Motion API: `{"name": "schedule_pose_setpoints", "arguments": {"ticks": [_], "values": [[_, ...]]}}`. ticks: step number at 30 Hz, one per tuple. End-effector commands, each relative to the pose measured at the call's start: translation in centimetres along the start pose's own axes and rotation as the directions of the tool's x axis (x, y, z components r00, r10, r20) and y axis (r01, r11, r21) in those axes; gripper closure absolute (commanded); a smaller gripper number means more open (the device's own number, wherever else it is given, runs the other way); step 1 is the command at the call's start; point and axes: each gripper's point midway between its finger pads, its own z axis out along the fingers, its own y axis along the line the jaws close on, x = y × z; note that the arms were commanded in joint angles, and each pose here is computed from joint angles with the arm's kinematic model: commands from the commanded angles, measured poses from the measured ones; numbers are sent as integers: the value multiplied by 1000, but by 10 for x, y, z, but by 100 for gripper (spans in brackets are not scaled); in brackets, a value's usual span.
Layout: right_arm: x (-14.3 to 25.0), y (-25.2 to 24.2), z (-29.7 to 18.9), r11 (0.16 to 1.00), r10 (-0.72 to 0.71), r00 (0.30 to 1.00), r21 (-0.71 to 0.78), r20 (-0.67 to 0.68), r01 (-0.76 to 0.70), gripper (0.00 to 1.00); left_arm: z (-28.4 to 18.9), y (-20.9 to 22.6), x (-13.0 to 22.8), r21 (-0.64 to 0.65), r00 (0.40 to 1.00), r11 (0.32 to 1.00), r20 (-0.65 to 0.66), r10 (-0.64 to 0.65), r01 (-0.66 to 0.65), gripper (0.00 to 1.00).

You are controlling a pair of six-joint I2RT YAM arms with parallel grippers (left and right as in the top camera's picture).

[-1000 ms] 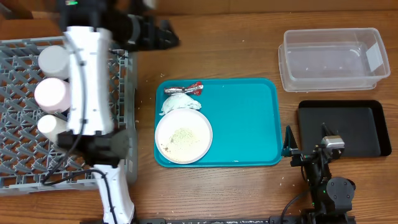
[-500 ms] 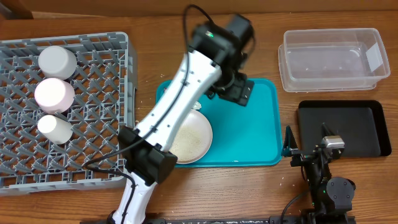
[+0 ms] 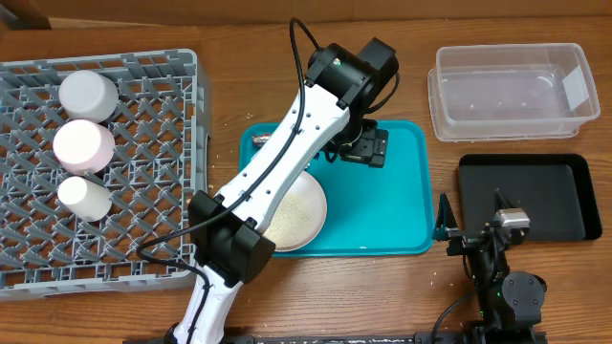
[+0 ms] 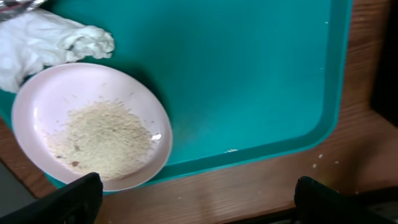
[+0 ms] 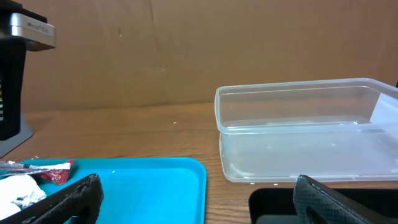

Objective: Sort waste into correct bins and load items into the dishwasher

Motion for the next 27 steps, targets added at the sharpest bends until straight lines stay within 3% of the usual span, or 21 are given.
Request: {"name": "schedule_pose_setpoints", "arguments": {"ticks": [1,6,8,10,19,22,24,26,27], "values": [[1,-2,0,1000,-7,1000,8,8,7,0,1,-21,8,69,1000,998,-24,5,-4,3],[1,-2,0,1000,-7,1000,8,8,7,0,2,-23,7,45,1000,999,-1,10,-10,13],[1,-2,0,1000,-7,1000,8,8,7,0,2,-13,4,11,999,999,9,-52,52,21],[1,-2,0,1000,-7,1000,8,8,7,0,-6,11,2,-18,984,983,4,-180,180,22],[1,-2,0,1000,-7,1000,8,8,7,0,-98,86,-9,72,914,942,226,-336,329,23],[1,-2,0,1000,-7,1000,8,8,7,0,-129,115,-4,79,868,923,316,-383,378,19],[1,-2,0,1000,-7,1000,8,8,7,0,-140,127,0,75,848,914,350,-398,398,14],[1,-2,0,1000,-7,1000,8,8,7,0,-147,144,5,43,826,903,386,-410,427,0],[1,-2,0,1000,-7,1000,8,8,7,0,-148,153,7,22,817,895,399,-417,446,0]]}}
